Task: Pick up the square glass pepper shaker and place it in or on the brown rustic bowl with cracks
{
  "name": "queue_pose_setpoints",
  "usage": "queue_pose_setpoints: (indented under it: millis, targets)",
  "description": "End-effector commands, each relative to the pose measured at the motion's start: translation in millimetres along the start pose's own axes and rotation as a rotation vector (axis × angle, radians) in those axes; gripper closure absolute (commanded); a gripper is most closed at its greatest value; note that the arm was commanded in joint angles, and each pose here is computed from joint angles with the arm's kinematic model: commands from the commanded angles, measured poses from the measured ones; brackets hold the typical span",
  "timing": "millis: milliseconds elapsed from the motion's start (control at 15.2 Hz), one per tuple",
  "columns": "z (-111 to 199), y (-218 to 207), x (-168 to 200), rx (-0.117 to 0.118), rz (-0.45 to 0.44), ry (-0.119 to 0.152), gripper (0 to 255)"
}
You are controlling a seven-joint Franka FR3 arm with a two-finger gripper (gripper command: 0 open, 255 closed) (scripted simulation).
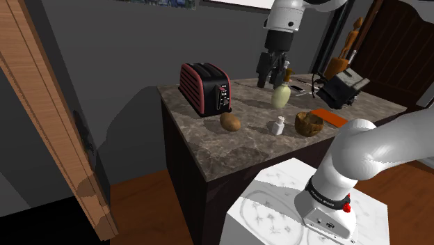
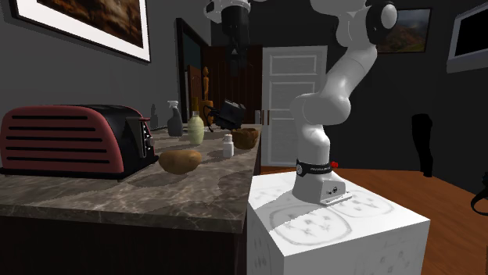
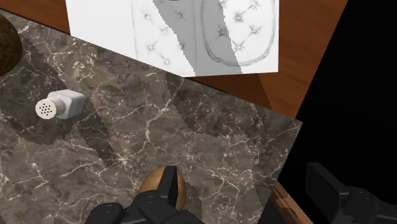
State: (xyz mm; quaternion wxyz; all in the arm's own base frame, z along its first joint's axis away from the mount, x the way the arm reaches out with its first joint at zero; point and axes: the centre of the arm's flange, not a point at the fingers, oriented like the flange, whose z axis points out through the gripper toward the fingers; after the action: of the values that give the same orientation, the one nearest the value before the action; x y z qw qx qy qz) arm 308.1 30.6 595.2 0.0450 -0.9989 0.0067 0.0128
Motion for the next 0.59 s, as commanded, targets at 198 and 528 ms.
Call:
queue_pose_setpoints:
  millis: [198,528]
  targets:
    - [23.2,29.1,-6.2,-0.017,-0.008,0.01,0]
    - [60.9,78.6,-15.5,-0.046,-0.022,0.028,0]
